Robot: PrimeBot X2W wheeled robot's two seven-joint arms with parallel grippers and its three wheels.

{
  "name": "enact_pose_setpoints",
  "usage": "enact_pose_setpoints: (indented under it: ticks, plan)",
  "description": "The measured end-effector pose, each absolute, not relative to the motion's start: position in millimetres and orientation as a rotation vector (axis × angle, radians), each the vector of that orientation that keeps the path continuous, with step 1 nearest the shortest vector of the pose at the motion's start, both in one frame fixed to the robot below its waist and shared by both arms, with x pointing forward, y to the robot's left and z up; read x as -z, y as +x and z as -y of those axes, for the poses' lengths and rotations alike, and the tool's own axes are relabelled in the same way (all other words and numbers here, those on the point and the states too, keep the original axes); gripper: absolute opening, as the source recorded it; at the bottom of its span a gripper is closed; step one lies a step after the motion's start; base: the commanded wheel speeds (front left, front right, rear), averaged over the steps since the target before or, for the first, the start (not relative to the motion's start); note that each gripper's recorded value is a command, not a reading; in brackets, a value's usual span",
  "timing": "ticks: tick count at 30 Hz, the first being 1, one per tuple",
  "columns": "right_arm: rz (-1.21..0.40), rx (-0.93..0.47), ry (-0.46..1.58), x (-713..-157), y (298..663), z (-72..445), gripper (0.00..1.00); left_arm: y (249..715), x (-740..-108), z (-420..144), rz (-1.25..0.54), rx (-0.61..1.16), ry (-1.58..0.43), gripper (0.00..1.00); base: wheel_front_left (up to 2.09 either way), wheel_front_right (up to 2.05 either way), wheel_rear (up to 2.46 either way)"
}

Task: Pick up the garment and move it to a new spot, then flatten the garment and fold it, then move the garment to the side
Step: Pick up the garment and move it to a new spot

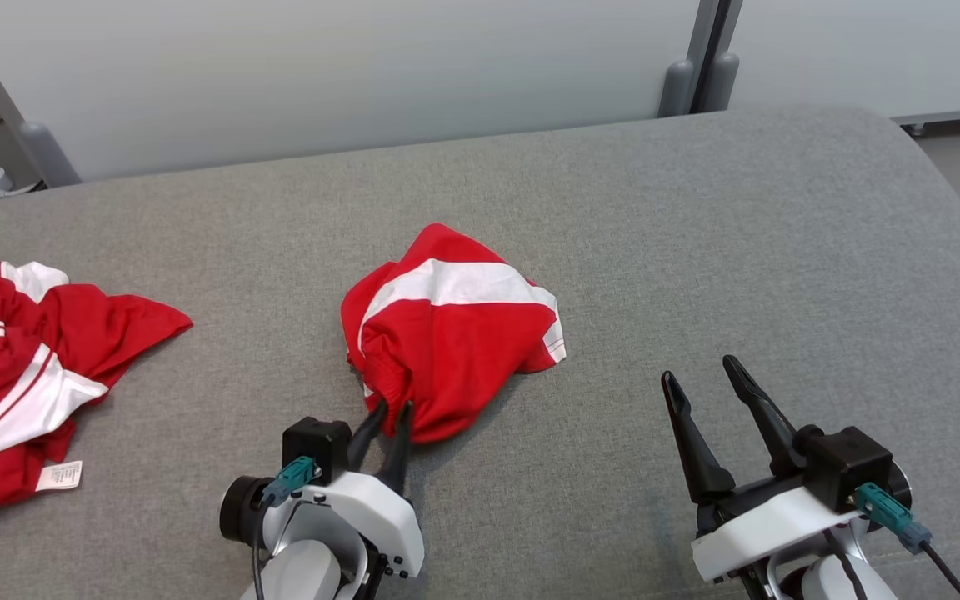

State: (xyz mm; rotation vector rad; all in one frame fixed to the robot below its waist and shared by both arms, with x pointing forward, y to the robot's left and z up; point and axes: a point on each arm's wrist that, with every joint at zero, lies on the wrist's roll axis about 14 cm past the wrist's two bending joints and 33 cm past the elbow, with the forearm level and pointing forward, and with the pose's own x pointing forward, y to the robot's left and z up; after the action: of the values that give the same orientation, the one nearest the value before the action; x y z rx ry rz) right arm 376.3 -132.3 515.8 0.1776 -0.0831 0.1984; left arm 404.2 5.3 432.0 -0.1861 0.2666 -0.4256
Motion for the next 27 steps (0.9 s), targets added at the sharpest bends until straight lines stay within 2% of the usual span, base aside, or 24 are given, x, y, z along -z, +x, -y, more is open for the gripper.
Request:
enact_pose_setpoints:
  ticks: [5,12,23,27]
  plan:
    - [0.09,-0.201,0.18,-518,368,131,1.0,404,-456,-14,-0.187,0.392,-0.219,1.0,0.0,0.0,0.0]
    - [0.096,-0.219,0.184,-520,361,124,1.0,406,-521,-43,0.033,0.303,-0.288,1.0,0.0,0.0,0.0]
    - [0.108,-0.227,0.199,-522,353,120,1.0,376,-557,-119,0.206,0.103,-0.238,1.0,0.0,0.0,0.0]
    - [0.094,-0.215,0.199,-516,349,123,1.0,363,-545,-135,0.183,0.06,-0.19,1.0,0.0,0.0,0.0]
